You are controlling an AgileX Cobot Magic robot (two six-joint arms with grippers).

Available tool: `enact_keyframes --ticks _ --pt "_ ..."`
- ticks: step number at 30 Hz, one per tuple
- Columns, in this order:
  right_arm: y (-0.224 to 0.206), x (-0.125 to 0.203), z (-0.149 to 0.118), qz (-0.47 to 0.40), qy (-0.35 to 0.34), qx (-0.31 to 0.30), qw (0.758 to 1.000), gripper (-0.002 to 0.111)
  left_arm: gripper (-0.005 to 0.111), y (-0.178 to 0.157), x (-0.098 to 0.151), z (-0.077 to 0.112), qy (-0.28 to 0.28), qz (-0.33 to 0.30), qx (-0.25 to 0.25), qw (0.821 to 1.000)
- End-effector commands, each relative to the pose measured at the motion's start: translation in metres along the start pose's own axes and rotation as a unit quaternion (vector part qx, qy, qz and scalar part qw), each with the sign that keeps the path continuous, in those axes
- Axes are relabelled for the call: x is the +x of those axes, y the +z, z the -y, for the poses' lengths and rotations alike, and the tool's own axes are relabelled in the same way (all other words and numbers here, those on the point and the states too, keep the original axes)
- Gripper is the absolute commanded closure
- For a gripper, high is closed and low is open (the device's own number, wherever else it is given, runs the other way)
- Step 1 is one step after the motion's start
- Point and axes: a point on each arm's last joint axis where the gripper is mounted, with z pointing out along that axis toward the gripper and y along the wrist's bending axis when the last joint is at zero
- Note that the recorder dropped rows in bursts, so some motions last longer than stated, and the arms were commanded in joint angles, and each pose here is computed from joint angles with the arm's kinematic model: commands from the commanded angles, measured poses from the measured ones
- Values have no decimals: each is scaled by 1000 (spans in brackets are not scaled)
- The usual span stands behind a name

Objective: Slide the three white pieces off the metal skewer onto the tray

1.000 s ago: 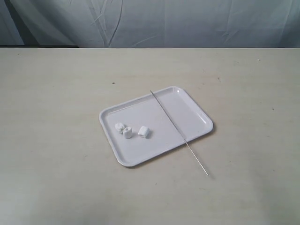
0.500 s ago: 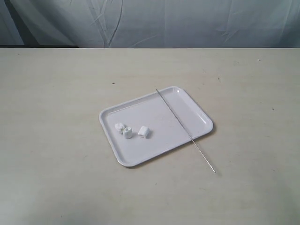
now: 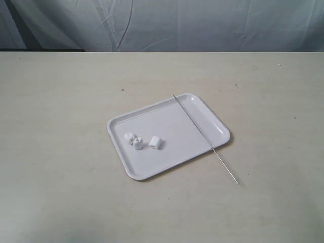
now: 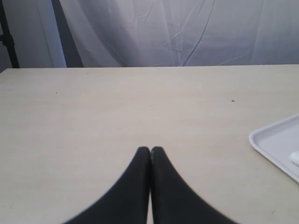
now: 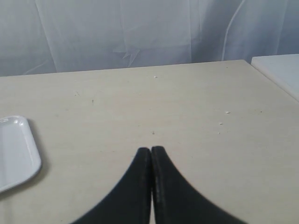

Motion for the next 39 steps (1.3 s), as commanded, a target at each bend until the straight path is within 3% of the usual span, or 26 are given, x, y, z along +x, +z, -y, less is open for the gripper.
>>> enact_keyframes --ticks 1,39 --pt "0 0 1 3 -5 5 1000 109 107 0 2 0 -13 -2 -1 1000" --pt "0 -2 -2 12 -8 -22 1000 109 107 0 2 -2 -2 -2 -10 1000"
